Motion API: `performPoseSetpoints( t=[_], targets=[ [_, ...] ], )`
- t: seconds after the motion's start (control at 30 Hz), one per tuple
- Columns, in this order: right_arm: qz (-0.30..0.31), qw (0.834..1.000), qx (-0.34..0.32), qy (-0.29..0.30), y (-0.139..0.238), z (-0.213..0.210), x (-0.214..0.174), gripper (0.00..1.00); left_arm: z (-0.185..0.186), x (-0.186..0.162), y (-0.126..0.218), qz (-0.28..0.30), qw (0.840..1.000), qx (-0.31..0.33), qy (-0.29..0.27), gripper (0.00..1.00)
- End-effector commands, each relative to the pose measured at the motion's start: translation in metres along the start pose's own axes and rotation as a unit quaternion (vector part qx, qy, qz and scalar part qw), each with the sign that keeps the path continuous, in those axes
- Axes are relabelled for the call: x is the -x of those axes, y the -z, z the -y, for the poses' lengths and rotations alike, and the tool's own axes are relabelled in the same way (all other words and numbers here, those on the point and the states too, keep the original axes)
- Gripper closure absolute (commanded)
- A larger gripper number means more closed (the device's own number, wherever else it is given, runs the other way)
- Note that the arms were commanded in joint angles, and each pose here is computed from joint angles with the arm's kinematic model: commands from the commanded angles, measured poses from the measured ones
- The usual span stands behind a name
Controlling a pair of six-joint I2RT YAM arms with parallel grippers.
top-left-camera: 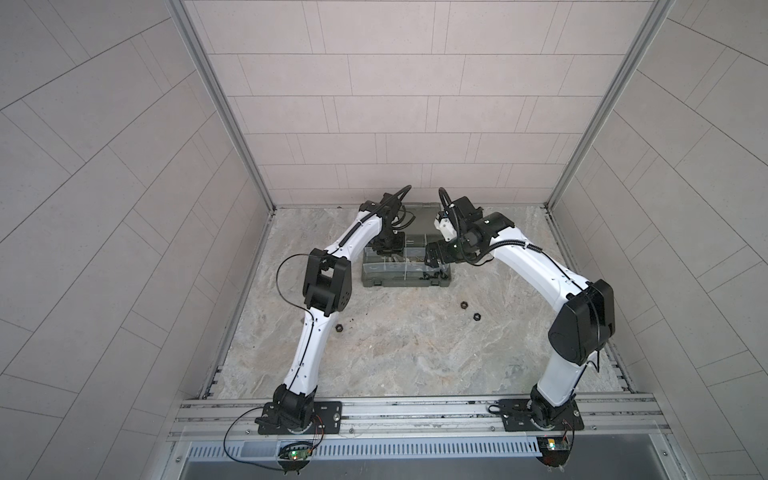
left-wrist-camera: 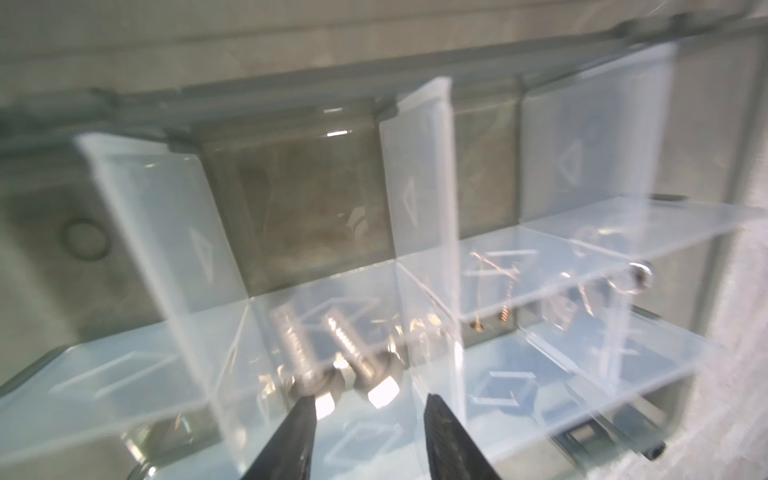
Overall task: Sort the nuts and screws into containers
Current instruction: 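Lower the silver bolt into the compartment and open the left gripper, then move the open left gripper to the silver bolts beside the box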
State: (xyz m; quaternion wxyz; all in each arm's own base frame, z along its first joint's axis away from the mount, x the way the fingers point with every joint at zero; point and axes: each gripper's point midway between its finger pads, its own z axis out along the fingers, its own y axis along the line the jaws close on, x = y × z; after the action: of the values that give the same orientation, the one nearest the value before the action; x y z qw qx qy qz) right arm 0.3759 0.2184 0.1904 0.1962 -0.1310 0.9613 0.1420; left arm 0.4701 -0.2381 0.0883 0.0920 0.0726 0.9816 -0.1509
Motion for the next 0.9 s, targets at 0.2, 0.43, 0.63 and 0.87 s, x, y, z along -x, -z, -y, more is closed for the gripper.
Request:
performPoseSetpoints(
  t=[0.2,0.43,0.63,0.87],
  targets=[
    [-0.016,0.999,0.001,0.047,0.012,-0.022,-0.024,0.01,-0.044,-0.043,0.098,0.066,0.996,0.044,0.03,0.45],
    [-0.021,0.998,0.026,0.06,0.013,-0.038,-0.037,0.01,-0.12,-0.147,0.094,0.011,0.988,0.096,0.12,0.42],
    [-0.023,0.997,0.039,0.065,0.012,-0.045,-0.046,0.01,-0.163,-0.215,0.096,0.0,0.974,0.119,0.191,0.41],
    [-0.028,0.996,0.045,0.068,0.012,-0.049,-0.056,0.01,-0.178,-0.241,0.086,-0.023,0.968,0.136,0.209,0.42]
  ],
)
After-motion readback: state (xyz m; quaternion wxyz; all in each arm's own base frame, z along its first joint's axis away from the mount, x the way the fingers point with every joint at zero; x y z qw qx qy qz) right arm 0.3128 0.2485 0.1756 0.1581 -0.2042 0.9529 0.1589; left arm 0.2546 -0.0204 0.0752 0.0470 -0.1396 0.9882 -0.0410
